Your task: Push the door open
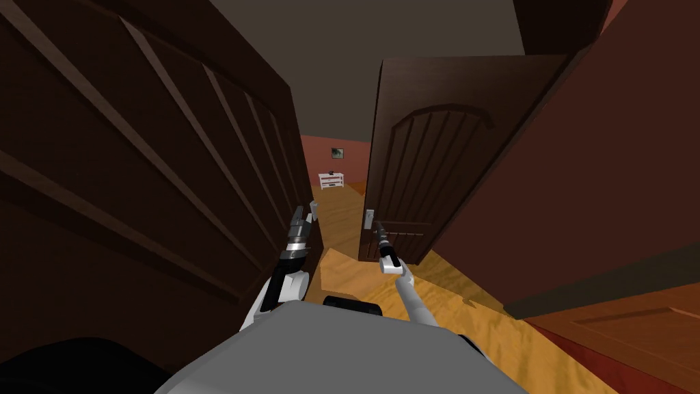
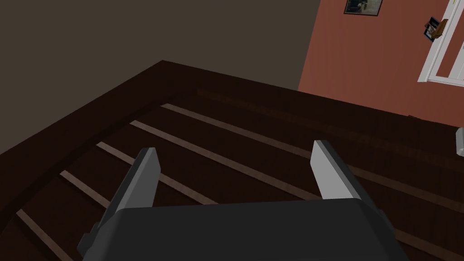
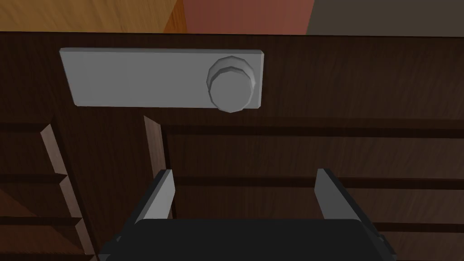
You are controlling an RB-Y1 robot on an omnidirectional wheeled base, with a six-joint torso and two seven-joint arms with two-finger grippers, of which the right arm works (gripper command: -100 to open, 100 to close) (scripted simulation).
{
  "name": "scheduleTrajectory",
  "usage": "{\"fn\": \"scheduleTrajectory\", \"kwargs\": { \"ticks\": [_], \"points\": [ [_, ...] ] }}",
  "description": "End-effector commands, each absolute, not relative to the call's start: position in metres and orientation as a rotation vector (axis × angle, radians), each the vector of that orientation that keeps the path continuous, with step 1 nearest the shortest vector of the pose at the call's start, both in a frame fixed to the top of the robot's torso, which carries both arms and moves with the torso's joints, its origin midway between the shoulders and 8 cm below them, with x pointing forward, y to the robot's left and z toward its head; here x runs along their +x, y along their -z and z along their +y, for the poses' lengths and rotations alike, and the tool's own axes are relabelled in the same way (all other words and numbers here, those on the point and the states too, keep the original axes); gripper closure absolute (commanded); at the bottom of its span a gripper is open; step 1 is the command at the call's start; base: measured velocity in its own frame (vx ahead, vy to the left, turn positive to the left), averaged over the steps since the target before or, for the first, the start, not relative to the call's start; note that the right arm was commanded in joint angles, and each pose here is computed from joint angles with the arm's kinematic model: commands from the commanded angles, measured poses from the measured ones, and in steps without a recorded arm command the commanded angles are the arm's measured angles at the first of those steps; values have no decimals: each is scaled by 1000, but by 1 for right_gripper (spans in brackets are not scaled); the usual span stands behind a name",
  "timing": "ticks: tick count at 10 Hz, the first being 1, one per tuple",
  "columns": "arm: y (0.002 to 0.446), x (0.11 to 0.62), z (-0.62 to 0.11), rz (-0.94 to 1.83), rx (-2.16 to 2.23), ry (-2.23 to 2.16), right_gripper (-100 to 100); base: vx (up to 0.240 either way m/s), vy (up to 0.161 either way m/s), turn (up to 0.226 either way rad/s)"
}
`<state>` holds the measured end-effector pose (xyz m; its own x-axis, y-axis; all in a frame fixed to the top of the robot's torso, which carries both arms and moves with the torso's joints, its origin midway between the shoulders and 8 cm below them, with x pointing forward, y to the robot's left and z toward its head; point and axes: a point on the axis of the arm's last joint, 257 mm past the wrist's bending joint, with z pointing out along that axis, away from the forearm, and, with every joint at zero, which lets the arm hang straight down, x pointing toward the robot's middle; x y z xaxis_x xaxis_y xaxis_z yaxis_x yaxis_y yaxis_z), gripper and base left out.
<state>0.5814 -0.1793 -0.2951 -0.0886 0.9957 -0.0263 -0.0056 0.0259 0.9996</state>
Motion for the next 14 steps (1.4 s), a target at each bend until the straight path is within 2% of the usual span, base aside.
{"fn": "scheduleTrajectory", "kwargs": {
  "ticks": [1,3,12,13,14],
  "points": [
    [296,581,-168,1281,1160,-1279,-100,-191,45,-12],
    [297,581,-181,1283,1146,-1255,-100,14,20,8],
    [296,582,-186,1265,1148,-1252,-100,187,24,20],
    [296,582,-186,1265,1148,-1252,100,-8,-5,-4],
    [296,582,-186,1265,1148,-1252,100,-24,-9,5]
  ]
}}
